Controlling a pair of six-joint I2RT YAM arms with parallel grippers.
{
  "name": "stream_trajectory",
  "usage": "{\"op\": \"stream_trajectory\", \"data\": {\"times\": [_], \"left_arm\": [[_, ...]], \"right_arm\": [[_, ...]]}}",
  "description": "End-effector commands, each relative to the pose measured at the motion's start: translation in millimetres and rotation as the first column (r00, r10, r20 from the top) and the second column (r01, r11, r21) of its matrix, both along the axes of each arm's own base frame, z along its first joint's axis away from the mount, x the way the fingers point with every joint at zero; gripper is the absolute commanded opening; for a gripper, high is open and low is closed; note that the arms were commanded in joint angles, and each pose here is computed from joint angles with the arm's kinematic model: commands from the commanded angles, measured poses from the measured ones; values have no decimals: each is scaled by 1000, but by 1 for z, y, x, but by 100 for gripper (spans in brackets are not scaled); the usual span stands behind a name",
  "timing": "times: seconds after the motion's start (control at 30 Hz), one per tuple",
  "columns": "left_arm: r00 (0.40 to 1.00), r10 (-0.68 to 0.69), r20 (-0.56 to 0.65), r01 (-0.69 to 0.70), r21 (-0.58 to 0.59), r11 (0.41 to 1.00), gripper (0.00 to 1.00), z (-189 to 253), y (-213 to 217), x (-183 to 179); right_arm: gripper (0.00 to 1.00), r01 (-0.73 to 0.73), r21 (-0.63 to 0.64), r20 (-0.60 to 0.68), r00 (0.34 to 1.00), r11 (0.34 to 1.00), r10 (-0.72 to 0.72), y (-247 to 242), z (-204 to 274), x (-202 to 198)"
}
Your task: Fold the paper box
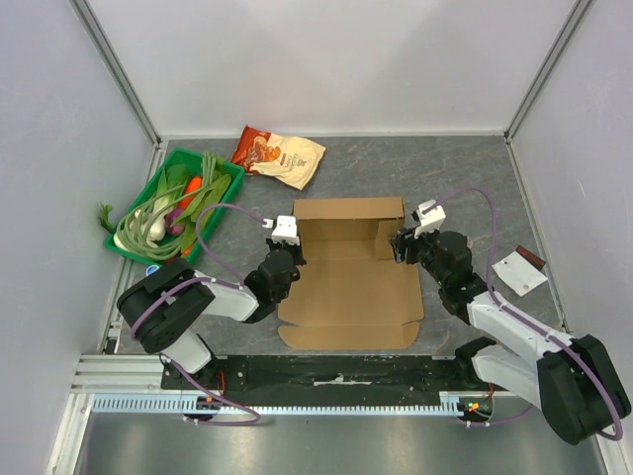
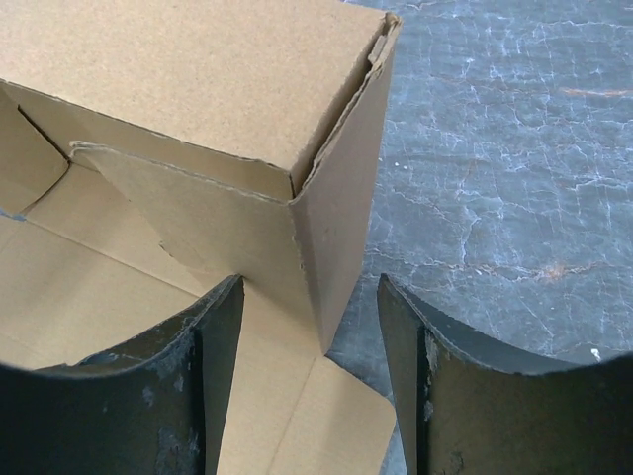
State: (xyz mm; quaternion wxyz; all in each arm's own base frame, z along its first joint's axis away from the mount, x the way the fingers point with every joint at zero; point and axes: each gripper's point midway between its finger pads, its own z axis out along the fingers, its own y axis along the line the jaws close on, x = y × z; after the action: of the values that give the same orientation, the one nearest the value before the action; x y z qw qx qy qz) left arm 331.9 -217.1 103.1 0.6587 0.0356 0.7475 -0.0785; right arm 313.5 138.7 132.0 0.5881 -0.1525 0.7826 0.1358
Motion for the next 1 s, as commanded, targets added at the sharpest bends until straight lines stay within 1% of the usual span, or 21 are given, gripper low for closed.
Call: {"op": "stream_trajectory", "data": {"times": [0.0,0.1,0.13,0.17,0.3,0.37,0.4,0.43,0.5,0.53,0.6,0.63,0.67,0.77,0.8,0.83,0.87,0.97], "left_arm": [[999,-9,33,11,-82,997,2,13,-5,-2],[999,-9,32,11,-79,997,2,13,-5,-1],[999,-11,34,14,-84,996,2,14,-5,-2],[999,-11,32,14,-85,996,2,13,-5,-2],[999,-16,33,19,-82,996,2,13,-5,-3],[999,-9,34,11,-83,996,2,14,-3,-3],[999,-12,35,15,-78,997,2,13,-3,-3],[999,-9,36,12,-76,997,2,14,-3,-3],[999,-7,39,10,-73,997,2,15,-2,-3],[999,-8,37,11,-71,997,2,14,-3,-3],[999,-10,35,12,-71,997,2,13,-4,-2],[999,-10,35,12,-73,997,2,13,-4,-2],[999,-12,35,15,-78,997,2,14,-5,-2],[999,-19,29,21,-82,996,2,12,-7,-2],[999,-19,29,21,-86,996,2,13,-7,-2],[999,-23,30,26,-89,996,2,13,-7,-3],[999,-26,30,29,-92,995,2,14,-8,-3],[999,-24,30,27,-95,995,2,15,-7,-4]], "right_arm": [[64,4,76,207,978,997,-20,5,34,15],[65,20,79,219,975,997,-37,6,32,22],[68,21,81,227,973,997,-38,7,31,24],[68,21,83,234,971,996,-40,8,31,26],[66,22,72,244,969,997,-39,14,26,38],[59,26,68,246,968,997,-42,15,22,41],[57,25,62,235,971,998,-39,17,17,43],[52,27,61,231,972,998,-41,18,14,44],[48,44,61,229,972,997,-57,16,9,44],[40,55,62,231,971,997,-68,16,8,44],[33,116,75,228,965,990,-130,7,5,45],[26,128,76,228,963,989,-143,7,4,44],[23,185,78,218,956,980,-198,0,1,44],[23,203,75,219,952,976,-215,3,-3,44],[24,250,64,211,943,966,-258,-2,-6,45],[29,256,55,209,942,965,-262,1,-8,43],[31,271,45,203,940,961,-275,1,-13,43],[32,313,41,200,928,949,-315,2,-15,45]]}}
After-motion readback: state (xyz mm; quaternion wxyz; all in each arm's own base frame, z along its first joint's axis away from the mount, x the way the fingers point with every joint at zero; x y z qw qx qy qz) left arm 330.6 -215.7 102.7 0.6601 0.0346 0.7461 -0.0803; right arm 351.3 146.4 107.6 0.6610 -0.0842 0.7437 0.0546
